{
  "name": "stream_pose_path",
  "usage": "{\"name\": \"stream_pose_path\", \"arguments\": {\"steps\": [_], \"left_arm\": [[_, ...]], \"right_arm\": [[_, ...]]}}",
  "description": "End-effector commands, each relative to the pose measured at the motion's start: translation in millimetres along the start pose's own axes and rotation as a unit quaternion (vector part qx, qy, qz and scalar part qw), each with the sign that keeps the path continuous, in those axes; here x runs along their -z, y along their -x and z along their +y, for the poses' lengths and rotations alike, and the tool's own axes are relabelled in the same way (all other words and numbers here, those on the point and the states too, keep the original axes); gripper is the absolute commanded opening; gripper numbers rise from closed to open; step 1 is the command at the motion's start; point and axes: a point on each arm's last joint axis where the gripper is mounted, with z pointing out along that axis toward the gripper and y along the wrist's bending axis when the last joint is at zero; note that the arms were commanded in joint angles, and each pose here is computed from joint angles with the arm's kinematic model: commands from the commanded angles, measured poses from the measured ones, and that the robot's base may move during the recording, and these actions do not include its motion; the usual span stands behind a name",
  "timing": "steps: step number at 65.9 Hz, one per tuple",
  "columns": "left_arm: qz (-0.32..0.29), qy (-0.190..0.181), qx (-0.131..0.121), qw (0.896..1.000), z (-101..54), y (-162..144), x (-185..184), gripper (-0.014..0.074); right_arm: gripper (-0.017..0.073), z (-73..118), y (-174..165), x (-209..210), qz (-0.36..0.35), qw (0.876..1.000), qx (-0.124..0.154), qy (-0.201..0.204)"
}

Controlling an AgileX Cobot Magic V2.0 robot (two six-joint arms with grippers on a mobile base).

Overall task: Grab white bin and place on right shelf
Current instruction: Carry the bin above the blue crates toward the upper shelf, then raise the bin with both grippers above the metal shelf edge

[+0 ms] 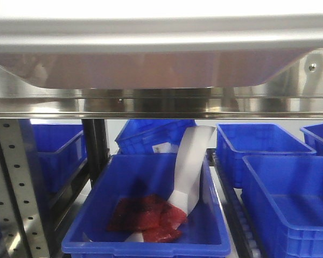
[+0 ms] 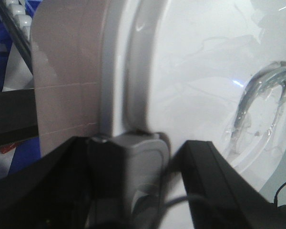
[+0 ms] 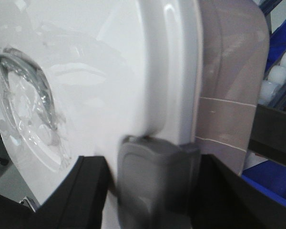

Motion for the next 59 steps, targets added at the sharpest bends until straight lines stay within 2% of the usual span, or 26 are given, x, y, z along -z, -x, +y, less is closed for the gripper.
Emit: {"name": "stream_pose_path", "arguments": {"steps": [1,53,59], "left_arm": [[-0.047,-0.091,0.022,0.994,-25.0,13.8,6.1,0.0250],[-0.056,-0.088,0.025,0.994,-24.3,15.4,6.1,0.0250],[-0.056,-0.090,0.025,0.994,-24.7,15.4,6.2,0.0250]], "right_arm": [[0.0306,26.4,8.9,6.4,-0.027,0.994,-0.005,0.103],[0.0306,26.4,8.9,6.4,-0.027,0.994,-0.005,0.103],[0.0306,27.7,9.5,6.8,-0.029,0.993,-0.016,0.110]]}}
